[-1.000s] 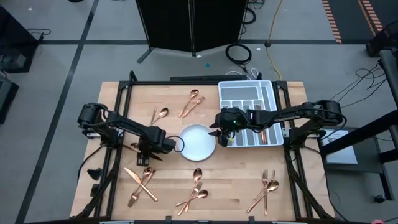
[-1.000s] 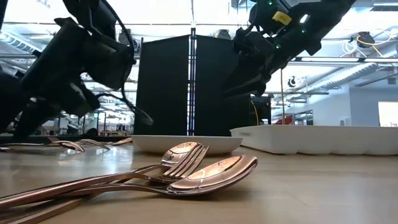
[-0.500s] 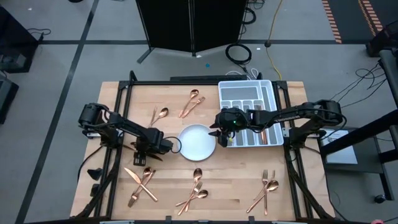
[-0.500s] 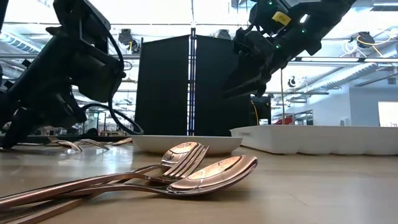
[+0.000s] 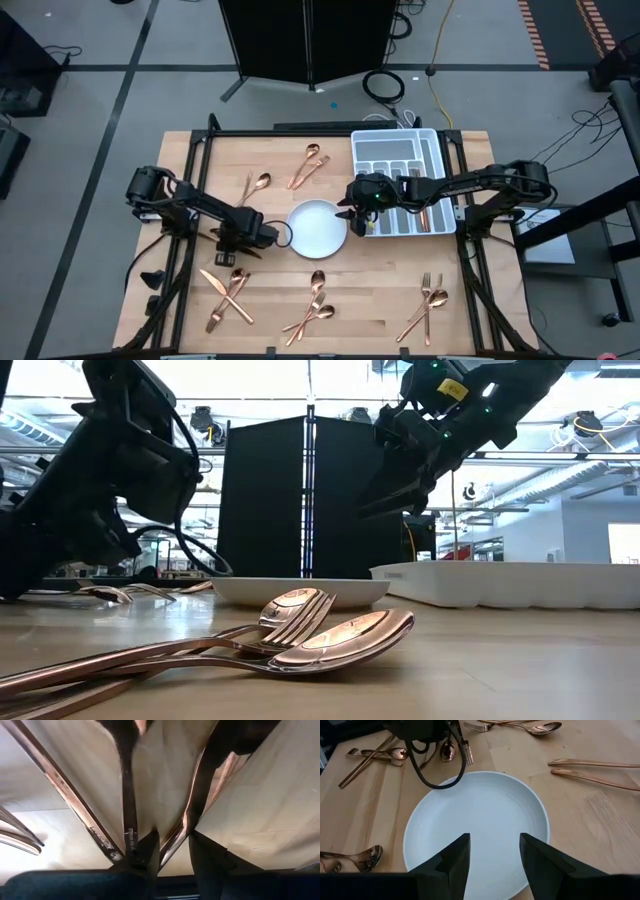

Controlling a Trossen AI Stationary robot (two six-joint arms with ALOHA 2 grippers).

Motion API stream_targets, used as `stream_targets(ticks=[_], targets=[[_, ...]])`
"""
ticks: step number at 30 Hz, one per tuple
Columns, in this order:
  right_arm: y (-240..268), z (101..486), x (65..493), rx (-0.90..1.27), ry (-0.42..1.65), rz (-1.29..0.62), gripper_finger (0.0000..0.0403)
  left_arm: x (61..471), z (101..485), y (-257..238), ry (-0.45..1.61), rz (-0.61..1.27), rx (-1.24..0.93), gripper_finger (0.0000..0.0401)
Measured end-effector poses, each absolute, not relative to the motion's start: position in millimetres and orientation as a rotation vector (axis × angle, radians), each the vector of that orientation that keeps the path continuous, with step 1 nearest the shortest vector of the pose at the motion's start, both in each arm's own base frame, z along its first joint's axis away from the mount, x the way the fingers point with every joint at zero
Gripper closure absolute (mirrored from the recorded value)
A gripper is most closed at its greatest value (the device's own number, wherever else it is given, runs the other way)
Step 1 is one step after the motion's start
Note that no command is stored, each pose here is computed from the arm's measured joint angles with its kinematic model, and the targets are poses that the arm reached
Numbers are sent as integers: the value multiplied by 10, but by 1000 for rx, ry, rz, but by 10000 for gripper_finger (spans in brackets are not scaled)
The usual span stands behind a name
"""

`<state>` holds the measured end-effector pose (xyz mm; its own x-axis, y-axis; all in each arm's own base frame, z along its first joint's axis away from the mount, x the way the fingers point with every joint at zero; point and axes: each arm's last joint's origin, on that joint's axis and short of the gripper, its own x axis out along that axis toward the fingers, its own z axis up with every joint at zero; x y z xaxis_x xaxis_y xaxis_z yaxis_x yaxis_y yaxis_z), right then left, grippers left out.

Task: Sort silverware
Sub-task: Put the knife in the silverware tray

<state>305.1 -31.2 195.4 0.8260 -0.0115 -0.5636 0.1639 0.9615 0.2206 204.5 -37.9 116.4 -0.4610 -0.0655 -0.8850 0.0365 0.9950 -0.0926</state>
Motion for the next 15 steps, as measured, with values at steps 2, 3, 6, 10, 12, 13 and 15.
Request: stream_targets(ticks=[2, 3, 6, 10, 12, 13, 15], targets=[[-312, 1954, 3051, 266, 593, -94, 241, 2043, 1157, -409, 2049, -119, 6, 301], [-312, 1954, 3052, 266, 593, -94, 241, 2042, 1148, -427, 2053, -121, 23, 301], [-312, 1954, 3051, 266, 593, -94, 241, 2032, 1125, -474, 2063, -128, 66, 301], [-312, 1954, 3052, 248, 594, -89, 241, 2023, 1115, -510, 2066, -137, 108, 303], [-312, 1954, 3052, 248, 594, -89, 241, 2021, 1114, -519, 2066, -153, 124, 310], [-312, 1954, 3052, 248, 594, -89, 241, 2020, 1114, -522, 2065, -157, 129, 317], [-312, 1954, 3052, 248, 594, -89, 241, 2019, 1113, -525, 2065, -161, 134, 335]])
